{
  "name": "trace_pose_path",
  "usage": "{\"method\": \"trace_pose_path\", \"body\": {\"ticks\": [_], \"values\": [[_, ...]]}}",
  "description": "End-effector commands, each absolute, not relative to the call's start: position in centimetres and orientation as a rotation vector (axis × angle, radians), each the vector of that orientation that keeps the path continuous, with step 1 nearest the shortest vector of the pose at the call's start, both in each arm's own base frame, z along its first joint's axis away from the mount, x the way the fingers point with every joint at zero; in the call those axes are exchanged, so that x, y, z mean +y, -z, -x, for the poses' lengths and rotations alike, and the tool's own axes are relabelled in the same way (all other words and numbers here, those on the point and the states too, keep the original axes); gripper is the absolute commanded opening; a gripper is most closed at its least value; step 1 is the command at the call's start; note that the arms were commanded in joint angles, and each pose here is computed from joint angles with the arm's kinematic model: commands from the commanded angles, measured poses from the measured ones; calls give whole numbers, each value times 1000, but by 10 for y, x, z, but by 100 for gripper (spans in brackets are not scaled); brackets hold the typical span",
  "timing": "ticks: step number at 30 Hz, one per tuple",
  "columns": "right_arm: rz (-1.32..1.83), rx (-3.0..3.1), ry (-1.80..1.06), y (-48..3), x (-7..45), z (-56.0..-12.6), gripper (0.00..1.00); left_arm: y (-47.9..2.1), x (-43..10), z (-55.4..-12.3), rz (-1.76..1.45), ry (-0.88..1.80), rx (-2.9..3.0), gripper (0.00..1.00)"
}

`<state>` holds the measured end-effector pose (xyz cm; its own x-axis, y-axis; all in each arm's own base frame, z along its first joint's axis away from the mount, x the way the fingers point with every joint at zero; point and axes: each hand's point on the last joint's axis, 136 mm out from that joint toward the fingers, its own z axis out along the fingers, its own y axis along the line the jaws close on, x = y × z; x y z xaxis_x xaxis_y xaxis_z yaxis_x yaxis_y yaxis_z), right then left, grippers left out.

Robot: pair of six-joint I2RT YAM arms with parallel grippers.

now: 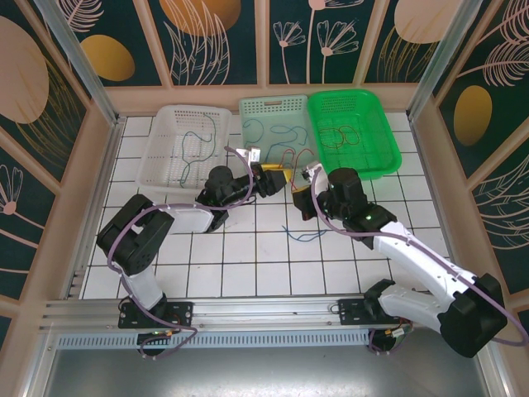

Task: Untangle the cables

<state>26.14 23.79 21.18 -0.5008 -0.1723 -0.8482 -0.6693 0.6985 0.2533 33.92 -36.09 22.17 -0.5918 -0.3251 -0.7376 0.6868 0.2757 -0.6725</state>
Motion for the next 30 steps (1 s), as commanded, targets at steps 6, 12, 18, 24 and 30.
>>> {"method": "trace_pose_path", "body": {"ticks": [6,12,18,24,30], "values": [[672,1986,-717,-229,239,-259,0,-239,-359,-340,-356,1446,1610,52],[673,2012,-682,-223,232,-256,0,-240,-357,-339,-372,1421,1607,23],[662,2066,-609,-211,222,-258,0,-244,-352,-338,-417,1335,1613,7],[572,2335,-269,-161,176,-275,0,-225,-308,-365,-474,860,1735,0],[571,2332,-260,-164,168,-281,0,-233,-264,-372,-603,469,1713,0]]}}
